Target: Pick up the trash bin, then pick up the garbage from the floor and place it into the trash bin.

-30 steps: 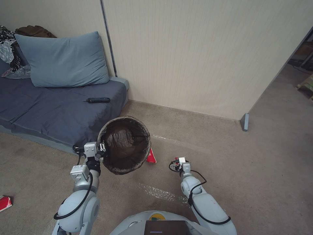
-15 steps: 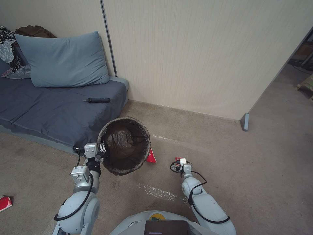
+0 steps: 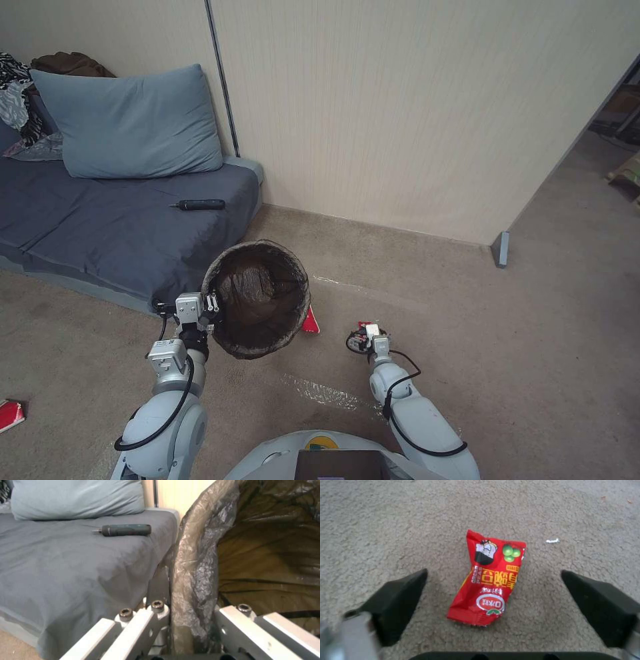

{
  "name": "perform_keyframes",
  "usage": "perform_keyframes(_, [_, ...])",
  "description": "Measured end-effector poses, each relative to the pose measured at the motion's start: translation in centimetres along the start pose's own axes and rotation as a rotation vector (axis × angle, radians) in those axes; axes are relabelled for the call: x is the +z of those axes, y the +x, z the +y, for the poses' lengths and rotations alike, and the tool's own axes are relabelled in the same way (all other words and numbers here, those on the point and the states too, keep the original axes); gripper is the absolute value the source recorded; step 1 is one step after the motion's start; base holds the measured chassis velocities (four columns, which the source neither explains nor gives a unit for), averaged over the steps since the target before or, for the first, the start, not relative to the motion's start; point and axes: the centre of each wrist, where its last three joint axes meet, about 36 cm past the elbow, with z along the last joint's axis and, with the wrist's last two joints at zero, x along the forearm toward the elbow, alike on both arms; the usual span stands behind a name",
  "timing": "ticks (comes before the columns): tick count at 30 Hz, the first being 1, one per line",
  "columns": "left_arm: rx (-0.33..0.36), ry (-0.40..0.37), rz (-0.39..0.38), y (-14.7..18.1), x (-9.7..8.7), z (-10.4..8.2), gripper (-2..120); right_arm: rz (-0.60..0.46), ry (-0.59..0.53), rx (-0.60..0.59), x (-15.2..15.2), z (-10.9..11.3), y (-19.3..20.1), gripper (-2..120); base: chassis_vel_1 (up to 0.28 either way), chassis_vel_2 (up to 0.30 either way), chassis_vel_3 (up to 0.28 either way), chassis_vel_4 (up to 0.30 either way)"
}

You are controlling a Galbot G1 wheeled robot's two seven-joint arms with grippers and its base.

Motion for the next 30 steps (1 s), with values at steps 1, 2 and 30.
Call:
perform_keyframes(1, [0.0, 0.0, 0.0, 0.0, 0.0, 0.0, 4, 0.0, 0.0, 0.0, 0.0, 0.0, 0.0, 95, 0.0, 0.0, 0.0, 0.0])
perform_keyframes(2, [0.0, 0.0, 0.0, 0.0, 0.0, 0.0, 4, 0.0, 0.001, 0.001, 0.1, 0.0, 0.0, 91, 0.0, 0.0, 0.0, 0.0])
perform_keyframes(30, [-0.003, -0.001, 0.0, 0.0, 0.1, -0.1, 4, 0.001, 0.017, 0.007, 1.8, -0.4, -0.9, 25, 0.0, 0.0, 0.0, 0.0])
